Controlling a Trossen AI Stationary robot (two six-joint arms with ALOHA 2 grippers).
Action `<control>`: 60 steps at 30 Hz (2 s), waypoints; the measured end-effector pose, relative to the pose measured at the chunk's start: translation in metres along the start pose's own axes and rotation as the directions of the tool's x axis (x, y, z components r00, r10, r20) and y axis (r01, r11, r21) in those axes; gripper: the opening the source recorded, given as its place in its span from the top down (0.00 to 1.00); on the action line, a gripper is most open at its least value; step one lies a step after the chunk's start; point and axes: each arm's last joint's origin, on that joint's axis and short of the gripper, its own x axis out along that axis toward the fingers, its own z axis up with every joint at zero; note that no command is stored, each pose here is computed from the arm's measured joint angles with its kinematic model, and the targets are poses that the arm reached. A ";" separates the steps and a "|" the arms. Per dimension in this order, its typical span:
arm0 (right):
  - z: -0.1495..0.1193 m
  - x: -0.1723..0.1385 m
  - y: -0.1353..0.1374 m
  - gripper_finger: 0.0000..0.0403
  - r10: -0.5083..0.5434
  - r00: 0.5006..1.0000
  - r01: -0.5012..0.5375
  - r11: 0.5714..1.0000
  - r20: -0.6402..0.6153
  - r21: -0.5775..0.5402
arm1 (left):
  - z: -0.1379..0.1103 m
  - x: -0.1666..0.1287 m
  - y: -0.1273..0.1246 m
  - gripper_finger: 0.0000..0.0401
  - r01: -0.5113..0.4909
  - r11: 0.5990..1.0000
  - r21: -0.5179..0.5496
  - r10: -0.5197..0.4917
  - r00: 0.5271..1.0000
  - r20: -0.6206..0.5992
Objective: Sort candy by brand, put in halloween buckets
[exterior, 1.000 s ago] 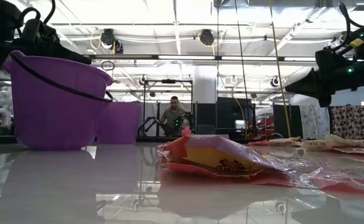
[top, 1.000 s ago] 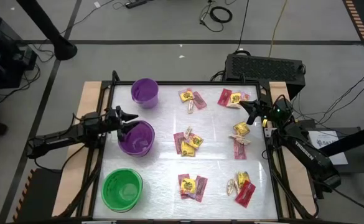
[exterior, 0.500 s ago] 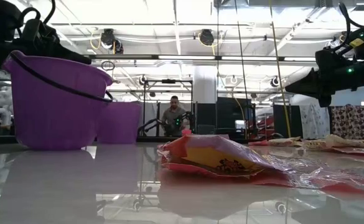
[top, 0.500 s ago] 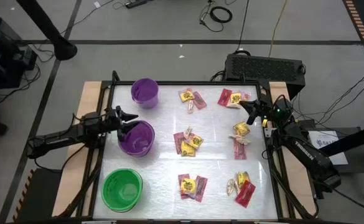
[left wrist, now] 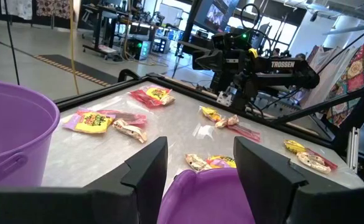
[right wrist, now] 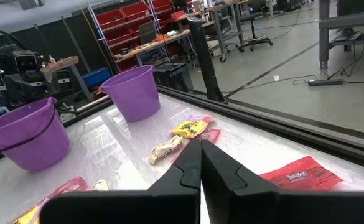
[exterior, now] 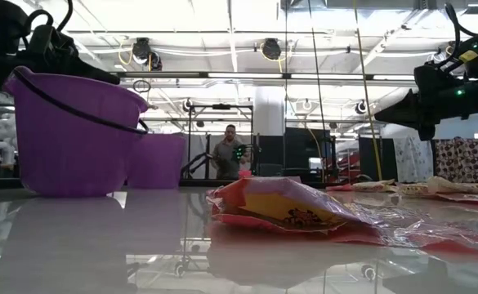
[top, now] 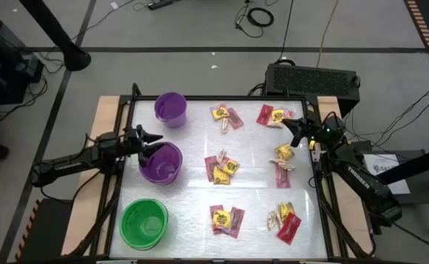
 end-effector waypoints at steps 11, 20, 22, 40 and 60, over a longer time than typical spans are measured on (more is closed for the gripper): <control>0.000 0.000 0.000 1.00 0.000 1.000 0.000 1.000 0.001 -0.001 | 0.000 0.000 0.000 0.52 0.000 1.000 0.000 0.000 1.000 0.000; 0.015 -0.001 0.004 1.00 0.033 0.990 -0.078 0.940 0.138 0.334 | 0.001 0.000 0.001 0.52 -0.048 0.996 0.072 0.047 0.999 0.016; 0.020 -0.002 0.005 1.00 0.022 0.981 -0.098 0.912 0.191 0.397 | 0.001 0.000 0.001 0.52 -0.056 0.993 0.100 0.054 0.998 0.021; 0.054 -0.011 0.052 1.00 0.342 0.781 -0.570 0.733 0.522 0.372 | 0.007 0.000 0.002 0.52 -0.077 0.959 -0.271 0.107 0.989 0.100; 0.096 0.107 0.146 1.00 0.569 0.823 -0.565 0.820 -0.013 0.092 | 0.114 0.024 -0.028 0.52 -0.095 0.995 -0.009 0.095 0.989 0.114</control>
